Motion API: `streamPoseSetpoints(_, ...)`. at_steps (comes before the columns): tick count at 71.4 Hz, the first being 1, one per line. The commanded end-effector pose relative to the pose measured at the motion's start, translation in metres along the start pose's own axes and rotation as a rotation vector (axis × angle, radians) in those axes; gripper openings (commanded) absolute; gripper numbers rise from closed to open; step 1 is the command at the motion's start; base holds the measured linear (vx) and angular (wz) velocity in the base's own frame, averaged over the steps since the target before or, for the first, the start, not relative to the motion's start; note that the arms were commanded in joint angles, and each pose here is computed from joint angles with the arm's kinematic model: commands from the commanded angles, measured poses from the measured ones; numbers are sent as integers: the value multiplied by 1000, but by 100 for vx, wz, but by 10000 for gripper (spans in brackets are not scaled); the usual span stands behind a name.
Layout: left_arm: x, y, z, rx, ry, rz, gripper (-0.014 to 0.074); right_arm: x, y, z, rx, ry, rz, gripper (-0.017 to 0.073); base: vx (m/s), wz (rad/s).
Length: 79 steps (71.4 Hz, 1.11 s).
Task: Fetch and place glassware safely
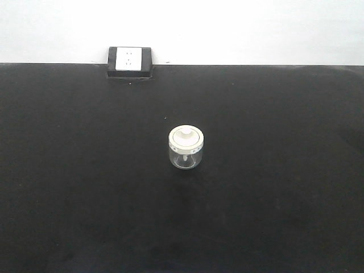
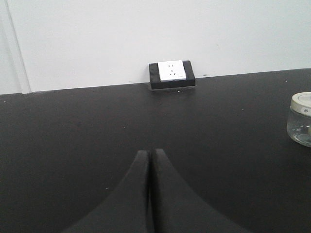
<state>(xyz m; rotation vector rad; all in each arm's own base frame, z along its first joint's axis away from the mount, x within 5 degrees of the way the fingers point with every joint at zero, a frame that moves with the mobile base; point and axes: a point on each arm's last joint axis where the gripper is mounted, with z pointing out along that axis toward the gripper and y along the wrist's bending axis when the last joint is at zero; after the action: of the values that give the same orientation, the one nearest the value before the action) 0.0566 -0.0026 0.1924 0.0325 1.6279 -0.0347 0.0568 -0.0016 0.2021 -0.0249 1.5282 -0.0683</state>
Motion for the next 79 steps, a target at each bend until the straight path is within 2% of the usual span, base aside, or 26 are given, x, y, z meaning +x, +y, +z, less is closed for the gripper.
streamPoseSetpoints(1, 1, 0, 0, -4, -65, -15, -7, 0, 0, -1, 5, -63, -8, -3, 0, 0)
streamPoseSetpoints(79, 1, 0, 0, -4, -65, -15, -7, 0, 0, -1, 6, -59, -8, -3, 0, 0)
